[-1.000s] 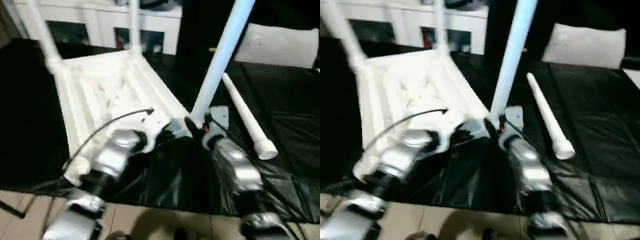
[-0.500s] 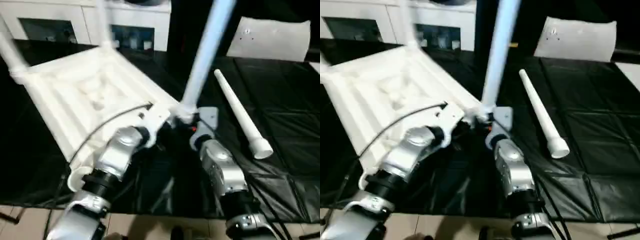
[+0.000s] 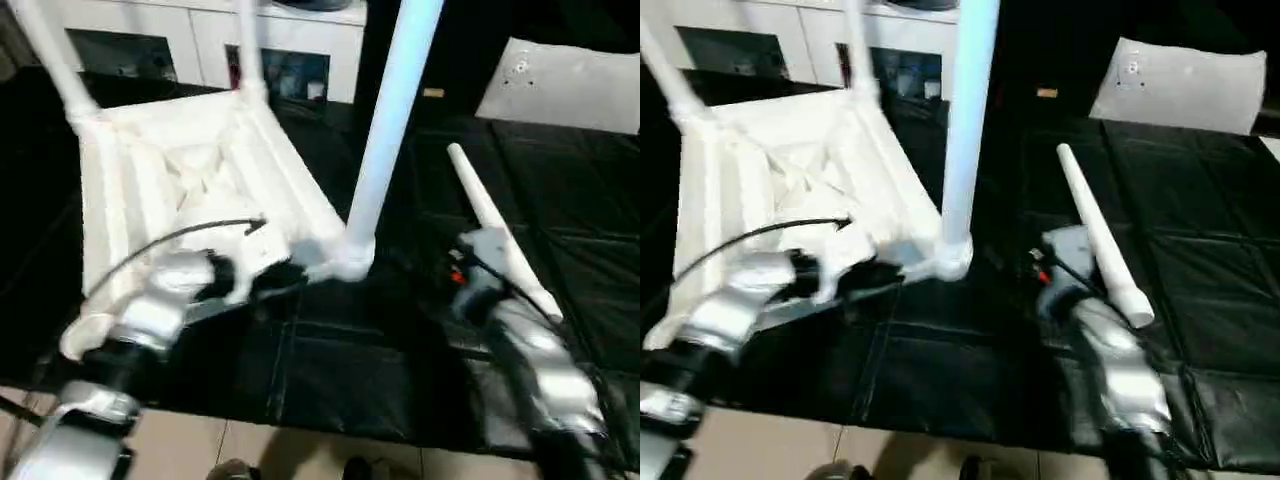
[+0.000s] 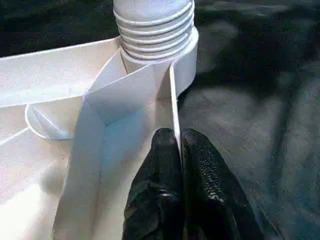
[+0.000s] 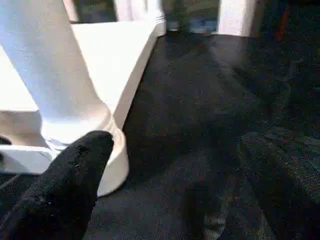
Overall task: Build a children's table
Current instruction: Rotate leg to tighten
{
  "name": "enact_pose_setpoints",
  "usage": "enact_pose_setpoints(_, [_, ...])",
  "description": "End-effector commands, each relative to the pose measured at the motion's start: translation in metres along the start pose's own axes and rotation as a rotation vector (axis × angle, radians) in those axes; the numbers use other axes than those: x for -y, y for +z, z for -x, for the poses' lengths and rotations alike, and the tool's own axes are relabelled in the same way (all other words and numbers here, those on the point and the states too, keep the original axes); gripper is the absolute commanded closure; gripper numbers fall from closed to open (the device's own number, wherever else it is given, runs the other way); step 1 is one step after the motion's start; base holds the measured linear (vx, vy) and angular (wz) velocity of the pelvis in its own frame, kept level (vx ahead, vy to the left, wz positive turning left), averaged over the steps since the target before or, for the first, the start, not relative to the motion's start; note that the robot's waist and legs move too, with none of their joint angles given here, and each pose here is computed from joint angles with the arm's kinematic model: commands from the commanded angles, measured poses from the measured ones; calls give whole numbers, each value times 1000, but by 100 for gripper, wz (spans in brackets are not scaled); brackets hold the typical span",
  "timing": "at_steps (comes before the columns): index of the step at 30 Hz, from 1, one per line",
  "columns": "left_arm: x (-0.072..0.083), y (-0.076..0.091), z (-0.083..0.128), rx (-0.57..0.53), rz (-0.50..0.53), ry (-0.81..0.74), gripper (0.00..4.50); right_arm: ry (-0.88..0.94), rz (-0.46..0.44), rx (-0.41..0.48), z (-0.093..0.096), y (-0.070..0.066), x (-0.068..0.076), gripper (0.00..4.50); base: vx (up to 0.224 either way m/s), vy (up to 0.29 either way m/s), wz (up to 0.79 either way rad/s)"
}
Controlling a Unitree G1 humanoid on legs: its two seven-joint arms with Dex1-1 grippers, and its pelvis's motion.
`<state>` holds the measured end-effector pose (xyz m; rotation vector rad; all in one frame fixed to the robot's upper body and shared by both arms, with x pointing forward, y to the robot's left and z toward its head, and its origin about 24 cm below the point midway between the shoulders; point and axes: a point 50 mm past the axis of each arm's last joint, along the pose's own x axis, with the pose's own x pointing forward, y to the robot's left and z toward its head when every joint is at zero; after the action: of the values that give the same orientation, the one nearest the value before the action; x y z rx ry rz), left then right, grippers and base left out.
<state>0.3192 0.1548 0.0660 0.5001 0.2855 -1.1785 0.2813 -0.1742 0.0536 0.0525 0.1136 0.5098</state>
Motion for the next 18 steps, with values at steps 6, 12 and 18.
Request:
enact_pose_setpoints(6, [-11, -2, 6, -1, 61, 59, 423, 136, 48, -38, 7, 0, -16, 2, 0, 0, 0])
enact_pose_setpoints(12, [-10, 3, 0, 37, 136, 68, 365, 134, 64, -44, 7, 1, -15, 0, 0, 0, 0])
enact_pose_setpoints(18, [-6, 3, -11, -15, 194, 102, 346, 116, 71, -48, 5, 1, -12, 0, 0, 0, 0])
